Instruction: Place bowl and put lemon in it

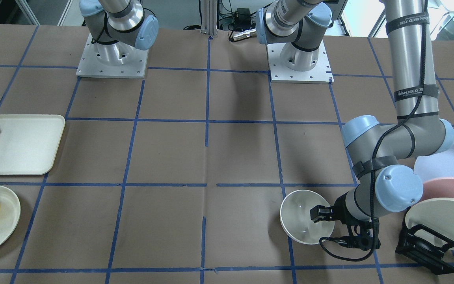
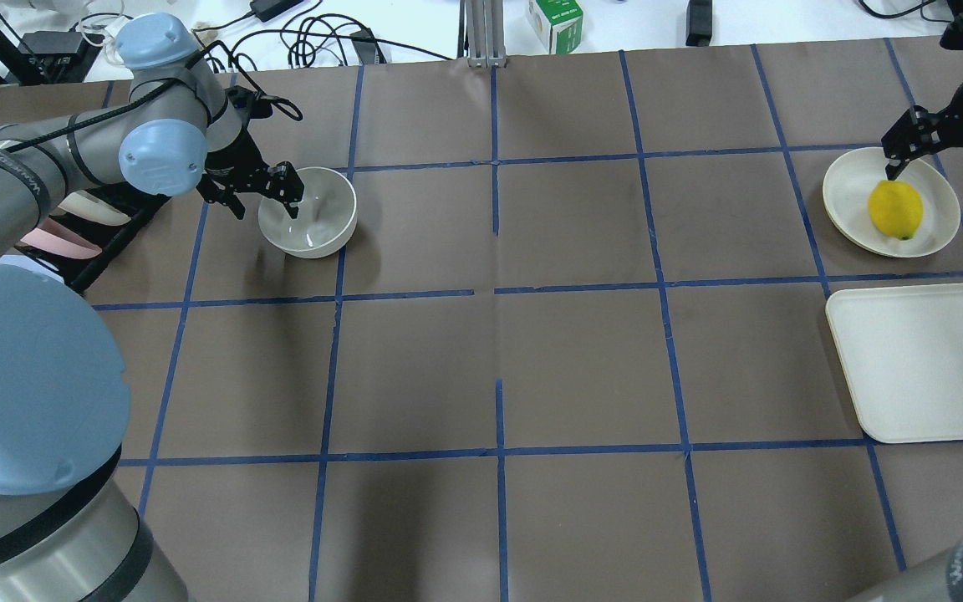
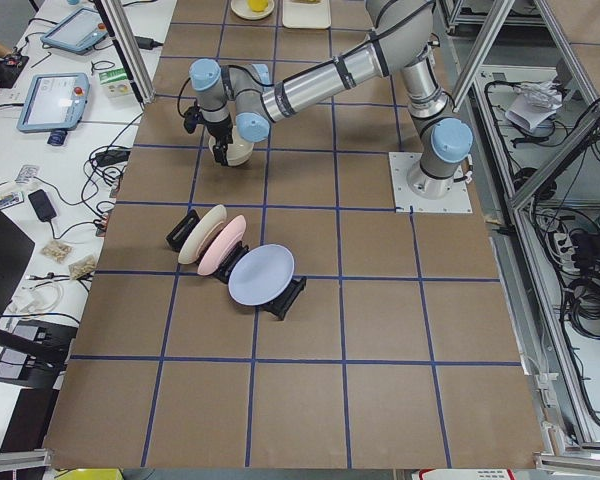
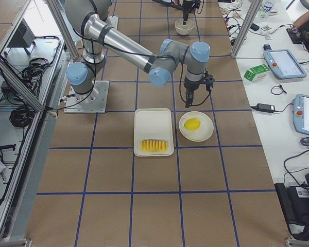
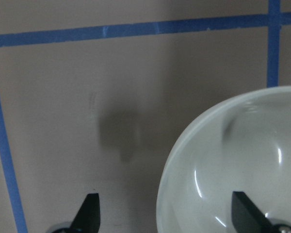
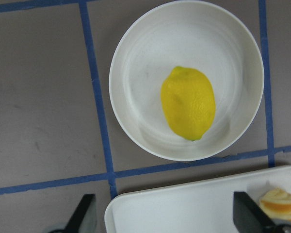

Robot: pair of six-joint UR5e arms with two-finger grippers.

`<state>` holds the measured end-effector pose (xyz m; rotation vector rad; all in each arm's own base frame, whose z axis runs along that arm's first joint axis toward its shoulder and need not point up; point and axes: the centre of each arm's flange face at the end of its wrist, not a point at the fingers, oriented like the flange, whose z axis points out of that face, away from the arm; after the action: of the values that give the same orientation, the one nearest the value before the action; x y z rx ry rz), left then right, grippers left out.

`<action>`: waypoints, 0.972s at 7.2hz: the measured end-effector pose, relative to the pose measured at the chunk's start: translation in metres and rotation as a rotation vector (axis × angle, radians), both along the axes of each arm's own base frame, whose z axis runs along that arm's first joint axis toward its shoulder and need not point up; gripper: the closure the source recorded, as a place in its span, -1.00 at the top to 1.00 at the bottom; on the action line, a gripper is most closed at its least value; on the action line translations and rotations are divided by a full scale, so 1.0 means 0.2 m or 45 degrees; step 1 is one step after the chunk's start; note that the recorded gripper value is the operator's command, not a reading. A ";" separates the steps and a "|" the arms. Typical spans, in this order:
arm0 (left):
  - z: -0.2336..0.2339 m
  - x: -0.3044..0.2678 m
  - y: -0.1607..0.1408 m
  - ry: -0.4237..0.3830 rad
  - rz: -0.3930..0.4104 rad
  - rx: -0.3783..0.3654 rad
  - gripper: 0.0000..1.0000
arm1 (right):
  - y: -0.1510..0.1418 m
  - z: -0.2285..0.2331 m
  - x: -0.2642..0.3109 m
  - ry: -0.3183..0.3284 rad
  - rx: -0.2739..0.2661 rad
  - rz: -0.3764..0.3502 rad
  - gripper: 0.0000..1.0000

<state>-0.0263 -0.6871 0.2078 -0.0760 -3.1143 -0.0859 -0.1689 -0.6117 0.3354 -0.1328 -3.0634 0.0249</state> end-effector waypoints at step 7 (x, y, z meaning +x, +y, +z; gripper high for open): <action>0.09 -0.04 -0.01 0.044 0.051 -0.035 -1.00 | -0.15 -0.52 -0.26 0.012 -0.016 0.035 1.00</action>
<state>-0.0339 -0.6888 0.2268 -0.0149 -3.0813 -0.0400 -0.2207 -0.6423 0.2322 -0.0912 -3.0564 0.0458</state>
